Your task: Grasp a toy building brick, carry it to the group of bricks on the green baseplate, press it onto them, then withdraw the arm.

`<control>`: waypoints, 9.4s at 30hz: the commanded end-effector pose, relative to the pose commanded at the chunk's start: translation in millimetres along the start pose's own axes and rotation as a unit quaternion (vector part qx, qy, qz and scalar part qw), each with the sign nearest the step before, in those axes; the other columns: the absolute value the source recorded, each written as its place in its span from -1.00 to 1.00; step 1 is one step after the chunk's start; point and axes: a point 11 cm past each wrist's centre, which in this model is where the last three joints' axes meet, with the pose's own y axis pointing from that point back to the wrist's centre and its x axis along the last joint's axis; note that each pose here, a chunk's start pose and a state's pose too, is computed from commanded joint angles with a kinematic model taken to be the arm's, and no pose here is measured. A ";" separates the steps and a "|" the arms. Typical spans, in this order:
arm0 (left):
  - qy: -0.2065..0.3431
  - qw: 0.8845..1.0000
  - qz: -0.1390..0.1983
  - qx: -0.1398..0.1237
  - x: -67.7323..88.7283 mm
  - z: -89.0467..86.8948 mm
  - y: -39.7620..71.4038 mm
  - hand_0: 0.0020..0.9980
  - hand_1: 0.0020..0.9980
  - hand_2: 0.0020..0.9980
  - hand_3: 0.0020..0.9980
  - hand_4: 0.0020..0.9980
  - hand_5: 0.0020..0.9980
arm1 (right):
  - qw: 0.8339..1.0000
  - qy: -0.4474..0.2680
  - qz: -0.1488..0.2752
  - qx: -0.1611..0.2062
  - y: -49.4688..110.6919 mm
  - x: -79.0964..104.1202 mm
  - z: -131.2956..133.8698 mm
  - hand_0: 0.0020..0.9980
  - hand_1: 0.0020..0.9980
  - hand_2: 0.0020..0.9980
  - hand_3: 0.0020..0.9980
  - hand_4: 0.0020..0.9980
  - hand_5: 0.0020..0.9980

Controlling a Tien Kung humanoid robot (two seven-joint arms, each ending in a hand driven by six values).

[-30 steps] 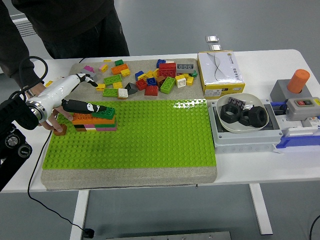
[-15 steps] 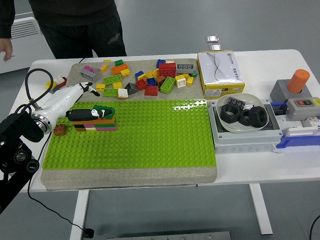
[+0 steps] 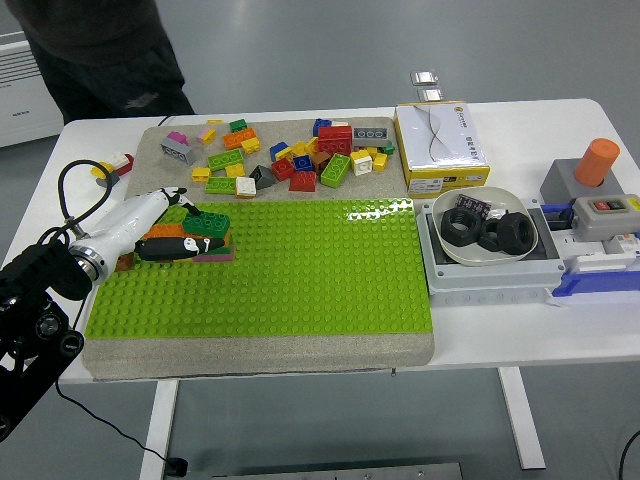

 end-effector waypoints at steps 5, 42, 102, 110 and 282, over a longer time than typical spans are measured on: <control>0.003 1.000 -0.001 0.007 -2.2 -4.5 -2.7 0.92 0.90 0.90 0.37 1.00 0.52 | 1.000 0.000 -0.001 0.000 0.1 -0.9 0.2 0.39 0.32 0.25 0.48 0.85 1.00; 0.013 1.000 -0.009 0.013 -7.2 -7.7 -5.4 0.91 0.91 0.90 0.34 1.00 0.45 | 1.000 -0.003 -0.001 0.000 0.5 -2.2 -0.8 0.40 0.32 0.26 0.49 0.86 1.00; 0.006 1.000 -0.011 0.014 -6.6 -11.4 -3.7 0.89 0.89 0.89 0.30 1.00 0.43 | 1.000 -0.003 -0.003 -0.005 0.7 -6.0 1.7 0.40 0.32 0.27 0.49 0.86 1.00; 0.003 1.000 -0.011 0.015 -6.5 -13.7 -4.5 0.88 0.89 0.89 0.30 1.00 0.43 | 1.000 -0.003 -0.004 -0.005 0.9 -7.5 2.1 0.40 0.32 0.27 0.49 0.86 1.00; -0.018 1.000 -0.010 -0.016 -11.6 -6.9 -11.4 0.85 0.85 0.86 0.25 1.00 0.38 | 1.000 0.000 0.002 -0.002 1.8 -4.2 -4.4 0.41 0.31 0.29 0.48 0.88 1.00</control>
